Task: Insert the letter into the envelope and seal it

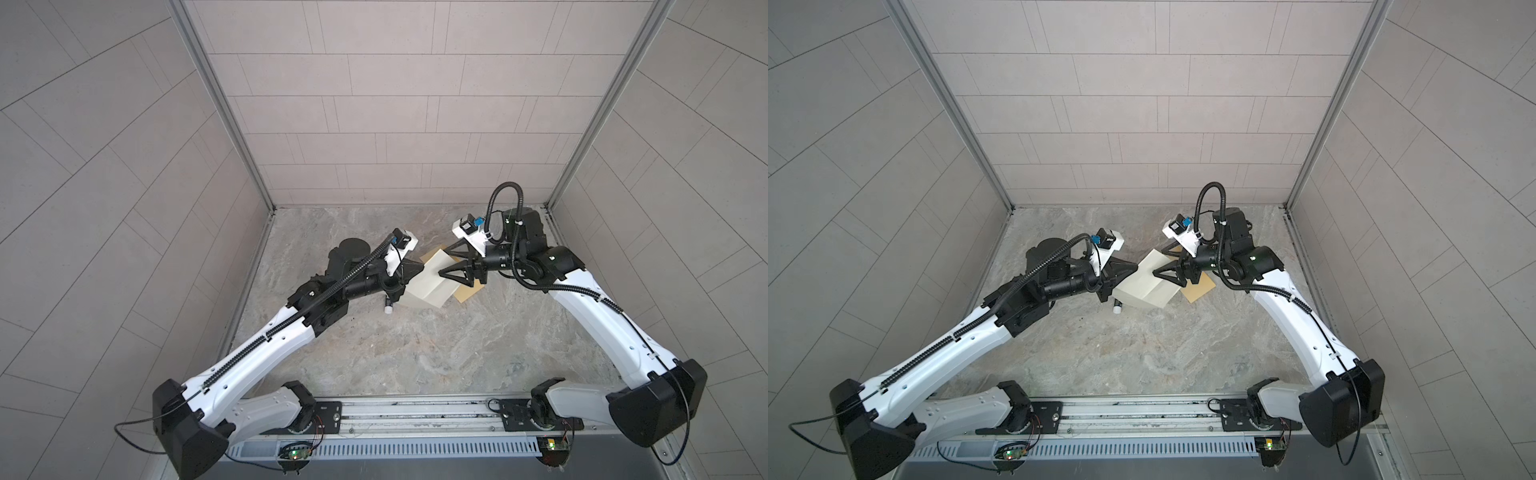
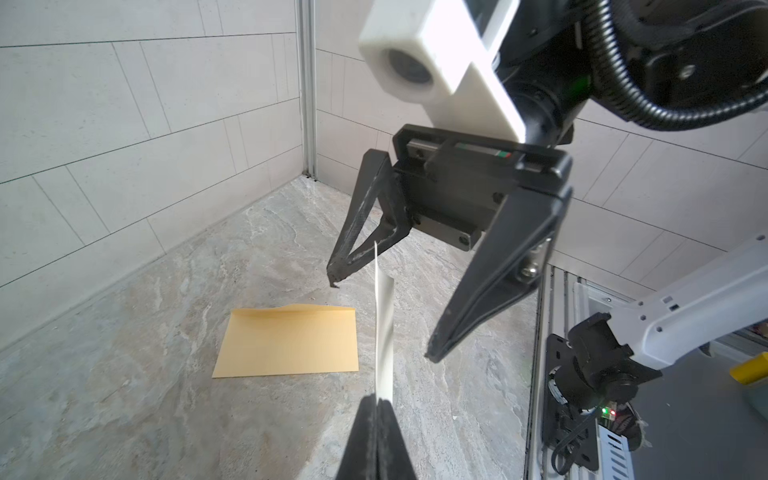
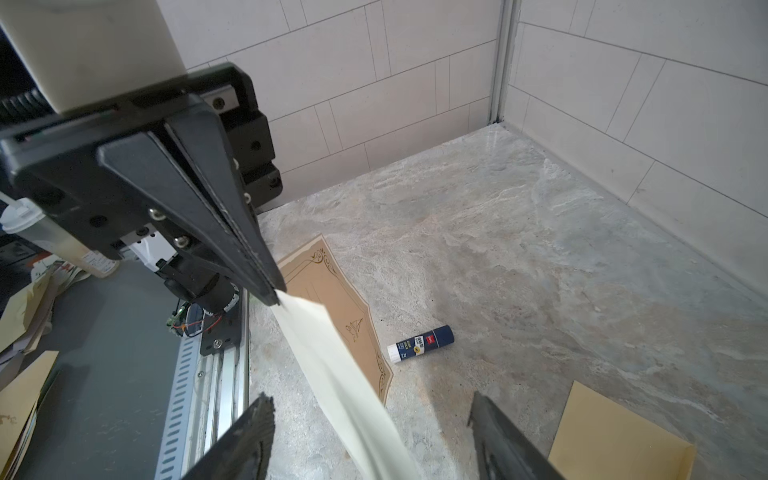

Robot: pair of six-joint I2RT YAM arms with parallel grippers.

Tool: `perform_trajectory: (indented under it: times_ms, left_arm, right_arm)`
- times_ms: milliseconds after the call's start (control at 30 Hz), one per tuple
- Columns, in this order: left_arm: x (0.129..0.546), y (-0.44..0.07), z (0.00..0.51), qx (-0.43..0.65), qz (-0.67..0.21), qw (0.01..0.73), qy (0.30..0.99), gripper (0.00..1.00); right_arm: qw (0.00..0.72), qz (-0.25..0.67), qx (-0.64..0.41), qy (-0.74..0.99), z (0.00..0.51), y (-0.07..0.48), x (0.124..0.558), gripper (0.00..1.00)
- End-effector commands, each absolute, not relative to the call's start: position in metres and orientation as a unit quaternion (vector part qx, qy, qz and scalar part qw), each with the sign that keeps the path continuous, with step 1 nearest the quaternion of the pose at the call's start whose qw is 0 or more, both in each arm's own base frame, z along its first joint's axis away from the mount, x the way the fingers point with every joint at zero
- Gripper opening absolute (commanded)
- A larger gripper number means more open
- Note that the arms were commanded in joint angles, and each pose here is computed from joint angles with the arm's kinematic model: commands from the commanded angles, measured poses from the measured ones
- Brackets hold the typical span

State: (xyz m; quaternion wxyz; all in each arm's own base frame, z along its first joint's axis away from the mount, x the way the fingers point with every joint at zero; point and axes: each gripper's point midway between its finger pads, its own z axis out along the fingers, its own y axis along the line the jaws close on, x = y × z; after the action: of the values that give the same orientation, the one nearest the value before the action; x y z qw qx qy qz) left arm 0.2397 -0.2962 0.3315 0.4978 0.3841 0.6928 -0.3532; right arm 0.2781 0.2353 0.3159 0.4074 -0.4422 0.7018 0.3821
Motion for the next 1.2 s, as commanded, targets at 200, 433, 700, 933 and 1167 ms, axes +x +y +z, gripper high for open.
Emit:
perform_trajectory:
  times_ms: [200, 433, 700, 933, 1167]
  left_arm:
    - [0.238, -0.296, 0.335, 0.399, -0.353, 0.510, 0.676, 0.00]
    - [0.238, -0.293, 0.327, 0.405, -0.338, 0.510, 0.680, 0.21]
    - [0.217, -0.276, 0.308, 0.449, -0.307, 0.515, 0.663, 0.88]
    - [0.192, -0.262, 0.305, 0.489, -0.292, 0.556, 0.605, 0.95]
    - [0.171, -0.257, 0.290, 0.525, -0.288, 0.582, 0.550, 0.93]
  right_arm:
    - [0.381, 0.428, -0.468, 0.673, 0.321, 0.246, 0.264, 0.08]
    - [0.418, 0.392, -0.474, 0.669, 0.334, 0.239, 0.264, 0.00]
    - [0.433, 0.340, -0.507, 0.663, 0.353, 0.224, 0.242, 0.00]
    - [0.411, 0.302, -0.549, 0.662, 0.348, 0.213, 0.214, 0.00]
    - [0.398, 0.297, -0.569, 0.655, 0.347, 0.214, 0.199, 0.00]
